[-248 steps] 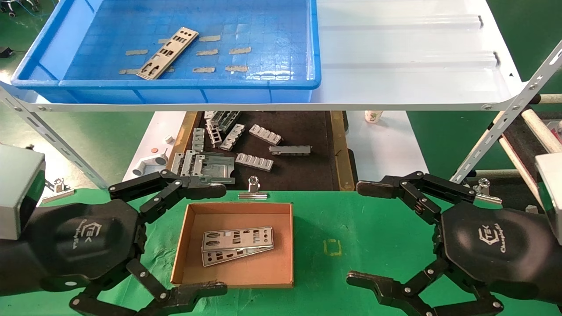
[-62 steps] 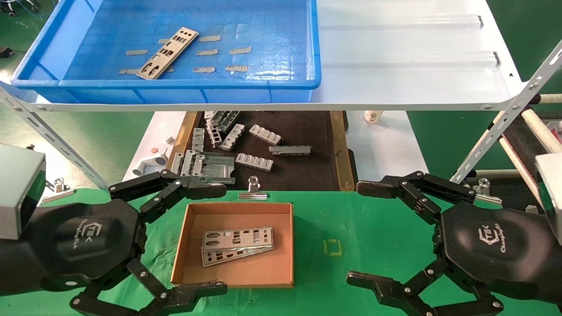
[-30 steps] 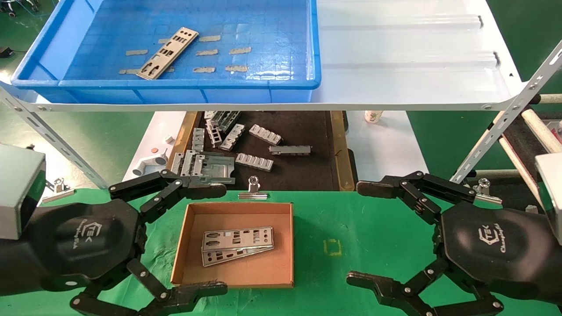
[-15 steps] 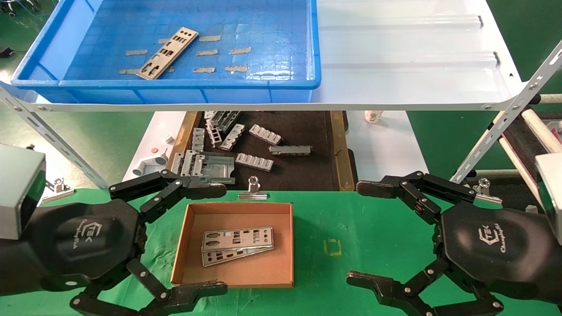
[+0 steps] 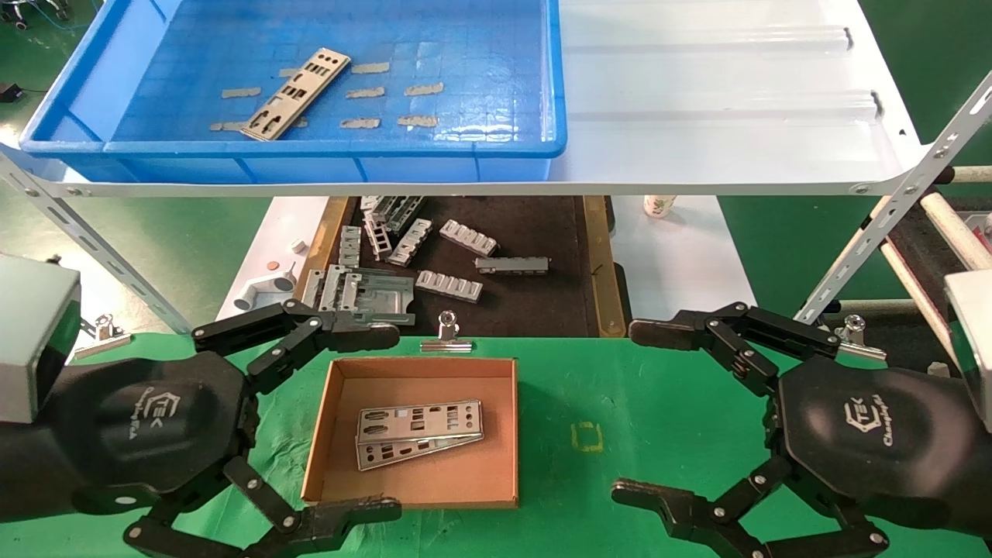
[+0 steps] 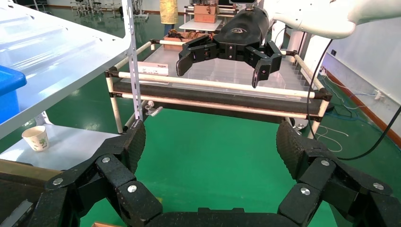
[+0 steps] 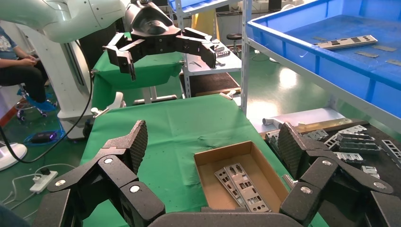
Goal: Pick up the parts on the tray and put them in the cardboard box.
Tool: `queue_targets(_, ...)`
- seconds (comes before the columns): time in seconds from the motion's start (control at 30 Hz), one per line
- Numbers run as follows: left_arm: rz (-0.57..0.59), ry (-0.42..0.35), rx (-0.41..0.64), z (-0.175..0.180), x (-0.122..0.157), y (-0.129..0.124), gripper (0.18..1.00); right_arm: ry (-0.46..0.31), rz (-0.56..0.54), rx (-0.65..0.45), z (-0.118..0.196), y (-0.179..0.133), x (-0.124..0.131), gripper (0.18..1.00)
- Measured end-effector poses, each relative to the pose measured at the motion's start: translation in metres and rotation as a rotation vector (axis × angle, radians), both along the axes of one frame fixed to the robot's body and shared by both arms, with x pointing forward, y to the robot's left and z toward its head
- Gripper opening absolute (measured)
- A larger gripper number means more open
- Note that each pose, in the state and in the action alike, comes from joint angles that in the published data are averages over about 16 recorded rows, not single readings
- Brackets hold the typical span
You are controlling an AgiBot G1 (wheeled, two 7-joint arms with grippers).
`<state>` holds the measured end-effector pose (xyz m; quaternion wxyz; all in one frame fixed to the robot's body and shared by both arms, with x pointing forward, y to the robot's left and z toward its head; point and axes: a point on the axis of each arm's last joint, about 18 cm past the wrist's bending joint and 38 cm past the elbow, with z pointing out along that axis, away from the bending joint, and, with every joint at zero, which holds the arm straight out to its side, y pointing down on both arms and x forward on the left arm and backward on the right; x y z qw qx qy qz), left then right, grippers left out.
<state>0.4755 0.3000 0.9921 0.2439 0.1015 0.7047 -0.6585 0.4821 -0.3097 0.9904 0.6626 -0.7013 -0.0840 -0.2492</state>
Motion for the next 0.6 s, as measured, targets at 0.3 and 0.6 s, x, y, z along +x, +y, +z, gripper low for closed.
queue_targets(0.3,0.000,0.000,0.000,0.0000,0.0000,0.0000,1.001,0.000,0.000,0.000,0.0000,0.0000,0.0000,1.001)
queue_targets(0.6,0.000,0.000,0.000,0.0000,0.0000,0.0000,1.001,0.000,0.000,0.000,0.0000,0.0000,0.0000,1.001)
